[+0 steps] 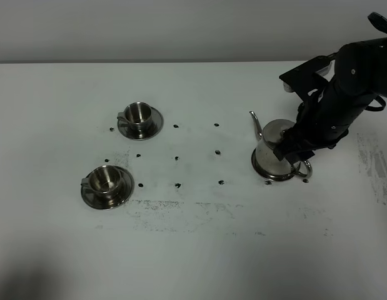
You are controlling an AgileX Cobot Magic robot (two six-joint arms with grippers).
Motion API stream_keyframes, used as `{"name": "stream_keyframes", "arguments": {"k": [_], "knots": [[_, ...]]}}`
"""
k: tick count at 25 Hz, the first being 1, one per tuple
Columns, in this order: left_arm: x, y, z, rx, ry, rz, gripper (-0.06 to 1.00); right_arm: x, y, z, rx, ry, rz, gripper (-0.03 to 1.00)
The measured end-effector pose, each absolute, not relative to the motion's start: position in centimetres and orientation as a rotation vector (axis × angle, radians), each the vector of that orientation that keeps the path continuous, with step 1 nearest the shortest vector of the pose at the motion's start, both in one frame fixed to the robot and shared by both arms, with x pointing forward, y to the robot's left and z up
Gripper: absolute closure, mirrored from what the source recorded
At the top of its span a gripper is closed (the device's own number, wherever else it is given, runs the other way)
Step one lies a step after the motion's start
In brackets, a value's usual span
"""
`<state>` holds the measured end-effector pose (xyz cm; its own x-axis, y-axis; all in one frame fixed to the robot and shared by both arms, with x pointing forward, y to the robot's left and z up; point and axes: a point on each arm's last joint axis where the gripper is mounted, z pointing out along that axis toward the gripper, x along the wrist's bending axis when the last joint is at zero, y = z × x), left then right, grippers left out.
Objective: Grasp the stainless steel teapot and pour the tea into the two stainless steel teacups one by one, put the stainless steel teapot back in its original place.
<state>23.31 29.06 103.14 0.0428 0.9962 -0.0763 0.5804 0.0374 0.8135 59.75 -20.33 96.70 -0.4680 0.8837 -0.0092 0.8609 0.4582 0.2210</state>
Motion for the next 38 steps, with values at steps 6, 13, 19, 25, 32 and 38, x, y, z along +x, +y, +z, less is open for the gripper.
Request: {"name": "stream_keyframes", "arguments": {"k": [6,13,19,25,32,38], "knots": [[23.3,29.1,103.1,1.625,1.620,0.757,0.40,60.2,-20.4,95.4,1.533,2.612,0.214,0.48],[23.3,29.1,103.1,1.625,1.620,0.757,0.40,60.5,-20.3,94.4,1.531,2.635,0.185,0.48],[23.3,29.1,103.1,1.625,1.620,0.757,0.40,60.7,-20.3,94.4,1.521,2.635,0.184,0.49],[23.3,29.1,103.1,1.625,1.620,0.757,0.40,60.7,-20.3,94.4,1.518,2.639,0.180,0.60],[23.3,29.1,103.1,1.625,1.620,0.757,0.40,60.7,-20.3,94.3,1.515,2.641,0.179,0.78],[23.3,29.1,103.1,1.625,1.620,0.757,0.40,60.7,-20.3,94.4,1.501,2.651,0.182,0.78]]}}
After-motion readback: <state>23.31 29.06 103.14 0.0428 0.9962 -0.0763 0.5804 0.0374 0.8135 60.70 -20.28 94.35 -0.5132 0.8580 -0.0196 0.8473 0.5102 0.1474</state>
